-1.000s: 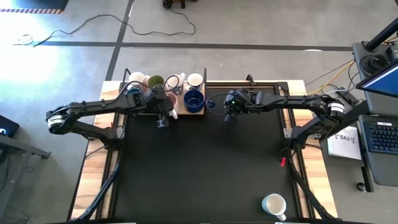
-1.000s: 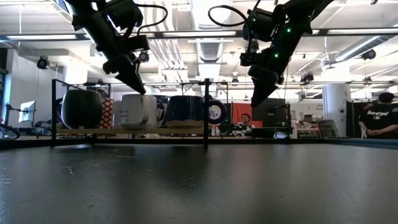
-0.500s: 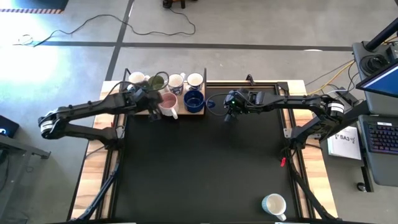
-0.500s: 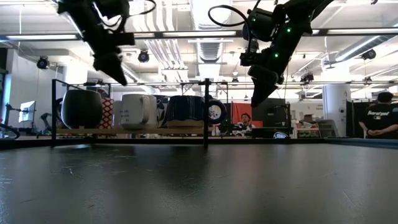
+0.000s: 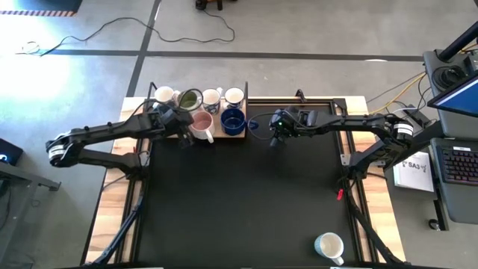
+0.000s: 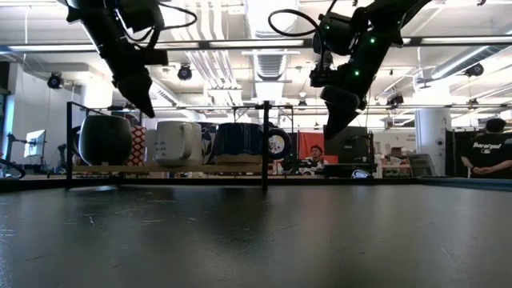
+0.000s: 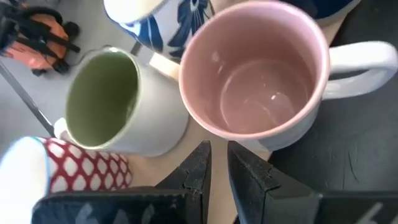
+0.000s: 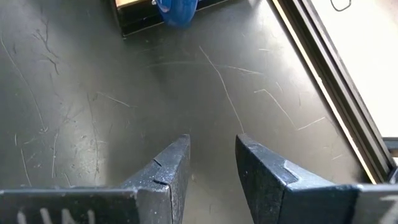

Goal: Place coffee mugs
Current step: Adjust the pink-white mug on the shelf

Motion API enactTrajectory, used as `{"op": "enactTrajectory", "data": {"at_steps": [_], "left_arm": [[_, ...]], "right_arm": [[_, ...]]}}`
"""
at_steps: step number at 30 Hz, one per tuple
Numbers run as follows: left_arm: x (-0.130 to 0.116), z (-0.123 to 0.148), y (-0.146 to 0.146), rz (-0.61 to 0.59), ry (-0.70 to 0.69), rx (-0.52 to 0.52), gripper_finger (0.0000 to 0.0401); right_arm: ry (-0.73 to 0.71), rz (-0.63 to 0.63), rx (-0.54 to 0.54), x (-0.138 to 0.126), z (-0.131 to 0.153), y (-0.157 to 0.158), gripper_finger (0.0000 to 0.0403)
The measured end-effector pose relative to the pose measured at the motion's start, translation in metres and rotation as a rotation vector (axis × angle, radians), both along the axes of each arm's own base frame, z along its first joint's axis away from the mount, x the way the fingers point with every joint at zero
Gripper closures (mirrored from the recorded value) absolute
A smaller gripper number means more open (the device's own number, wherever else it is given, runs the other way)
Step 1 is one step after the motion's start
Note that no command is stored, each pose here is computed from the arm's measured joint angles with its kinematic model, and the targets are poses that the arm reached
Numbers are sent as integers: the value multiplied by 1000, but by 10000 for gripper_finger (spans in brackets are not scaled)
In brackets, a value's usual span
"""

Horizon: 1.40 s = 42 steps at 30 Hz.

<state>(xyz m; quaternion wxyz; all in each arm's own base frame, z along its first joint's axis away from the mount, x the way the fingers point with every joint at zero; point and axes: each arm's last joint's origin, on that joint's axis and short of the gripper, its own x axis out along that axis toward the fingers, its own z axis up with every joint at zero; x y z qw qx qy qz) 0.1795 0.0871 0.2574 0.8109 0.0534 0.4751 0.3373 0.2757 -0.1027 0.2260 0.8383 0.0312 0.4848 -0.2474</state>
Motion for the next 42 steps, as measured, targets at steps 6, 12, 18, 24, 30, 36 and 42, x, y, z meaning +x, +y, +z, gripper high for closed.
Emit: {"op": "enactTrajectory", "data": {"at_steps": [6, 12, 18, 24, 30, 36, 42], "left_arm": [[4, -10, 1, 0, 0, -23, 366], [8, -17, 3, -13, -24, -31, 366], [13, -16, 4, -50, -56, -25, 365], [13, -15, 5, -54, -61, -20, 365], [17, -12, 6, -80, -108, -13, 365], [17, -12, 7, -76, -102, -3, 365], [11, -14, 9, -19, -49, 21, 365]], "right_arm": [[4, 0, 1, -1, -1, 0, 284], [4, 0, 1, -1, -1, 0, 284], [4, 0, 2, -1, -1, 0, 284], [4, -1, 2, -1, -1, 0, 284], [3, -2, 3, -1, -1, 0, 284], [4, -3, 3, -1, -1, 0, 284], [5, 0, 2, -1, -2, 0, 284]]}}
